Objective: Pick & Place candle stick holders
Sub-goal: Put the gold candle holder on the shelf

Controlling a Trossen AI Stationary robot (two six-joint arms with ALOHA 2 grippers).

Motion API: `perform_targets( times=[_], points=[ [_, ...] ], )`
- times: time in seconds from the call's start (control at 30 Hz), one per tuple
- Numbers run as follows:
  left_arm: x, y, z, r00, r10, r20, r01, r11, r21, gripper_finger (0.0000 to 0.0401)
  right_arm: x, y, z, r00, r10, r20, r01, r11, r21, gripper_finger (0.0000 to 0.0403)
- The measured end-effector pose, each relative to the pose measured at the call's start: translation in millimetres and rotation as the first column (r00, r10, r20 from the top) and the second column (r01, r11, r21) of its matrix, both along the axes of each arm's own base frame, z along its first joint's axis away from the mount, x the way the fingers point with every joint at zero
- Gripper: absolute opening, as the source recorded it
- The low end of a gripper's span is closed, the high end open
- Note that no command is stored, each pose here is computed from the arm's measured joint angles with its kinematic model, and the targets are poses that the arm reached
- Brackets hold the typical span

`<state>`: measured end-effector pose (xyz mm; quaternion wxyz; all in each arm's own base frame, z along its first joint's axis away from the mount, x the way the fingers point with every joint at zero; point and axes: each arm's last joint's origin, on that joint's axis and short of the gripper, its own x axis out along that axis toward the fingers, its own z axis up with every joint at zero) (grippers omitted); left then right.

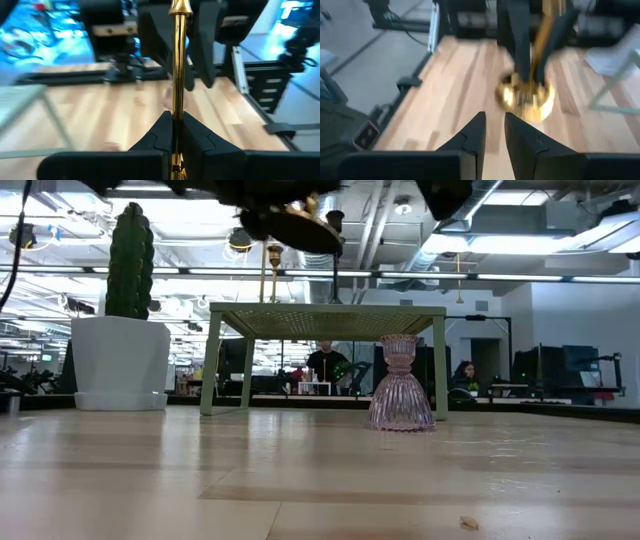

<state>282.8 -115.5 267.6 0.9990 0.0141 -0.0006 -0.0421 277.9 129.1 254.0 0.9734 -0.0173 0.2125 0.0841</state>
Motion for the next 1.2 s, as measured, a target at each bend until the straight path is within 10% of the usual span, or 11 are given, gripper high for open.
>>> perform_targets(
  times=[0.47, 1.2],
  points=[
    [-68.5, 46.4, 8.7, 0.919, 0.360, 0.159, -0.367, 0.930, 0.017, 0.0014, -30.6, 13.4, 13.7, 0.986, -0.156, 0.052, 0.163, 0.974, -0.155, 0.0002],
    [-53.7, 122.4, -24.7, 0.840, 0.495, 0.222, -0.472, 0.869, -0.152, 0.0014, -46.0, 26.0, 9.6, 0.953, -0.290, 0.087, 0.303, 0.924, -0.234, 0.0000]
  ],
)
